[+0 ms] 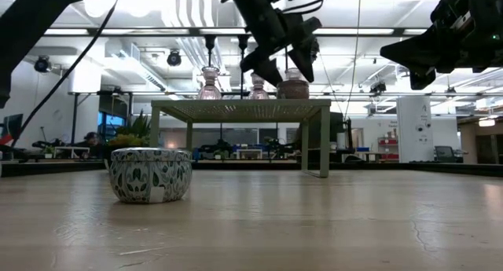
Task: Pick & Place candle stick holders
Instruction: Put the blue scented candle on the shelf
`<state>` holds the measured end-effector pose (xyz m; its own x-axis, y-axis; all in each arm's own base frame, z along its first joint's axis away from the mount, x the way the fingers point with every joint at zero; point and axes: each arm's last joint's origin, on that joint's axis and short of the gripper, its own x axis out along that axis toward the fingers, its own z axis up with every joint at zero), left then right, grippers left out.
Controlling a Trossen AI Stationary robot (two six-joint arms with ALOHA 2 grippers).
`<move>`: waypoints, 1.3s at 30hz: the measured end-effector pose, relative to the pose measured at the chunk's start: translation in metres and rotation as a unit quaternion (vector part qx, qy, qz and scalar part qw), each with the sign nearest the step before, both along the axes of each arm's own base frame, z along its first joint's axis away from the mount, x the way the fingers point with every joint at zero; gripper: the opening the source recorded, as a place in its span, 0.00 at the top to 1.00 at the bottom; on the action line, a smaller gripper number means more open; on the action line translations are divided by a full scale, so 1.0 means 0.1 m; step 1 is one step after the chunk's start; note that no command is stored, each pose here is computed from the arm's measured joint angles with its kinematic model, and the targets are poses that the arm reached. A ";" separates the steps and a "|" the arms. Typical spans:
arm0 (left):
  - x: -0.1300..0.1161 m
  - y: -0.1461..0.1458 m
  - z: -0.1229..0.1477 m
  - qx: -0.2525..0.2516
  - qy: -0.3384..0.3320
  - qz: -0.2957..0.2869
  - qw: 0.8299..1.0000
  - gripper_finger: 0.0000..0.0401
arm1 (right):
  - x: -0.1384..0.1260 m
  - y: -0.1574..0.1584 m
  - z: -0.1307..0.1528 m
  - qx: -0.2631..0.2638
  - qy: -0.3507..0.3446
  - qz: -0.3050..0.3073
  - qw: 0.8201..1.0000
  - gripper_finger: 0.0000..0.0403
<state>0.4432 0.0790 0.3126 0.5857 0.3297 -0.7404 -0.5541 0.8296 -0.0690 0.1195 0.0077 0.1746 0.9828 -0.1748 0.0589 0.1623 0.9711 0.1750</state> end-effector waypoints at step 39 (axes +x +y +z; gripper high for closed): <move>-1.01 -2.34 -0.31 -0.045 0.234 -0.199 0.951 0.08 | 0.00 0.00 0.00 0.000 -0.001 0.000 1.000 0.98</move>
<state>0.3417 -0.1547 0.2812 0.2513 0.0743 -0.9651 -0.1860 0.9822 0.0272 0.1194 0.0077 0.1748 0.9827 -0.1751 0.0604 0.1623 0.9711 0.1751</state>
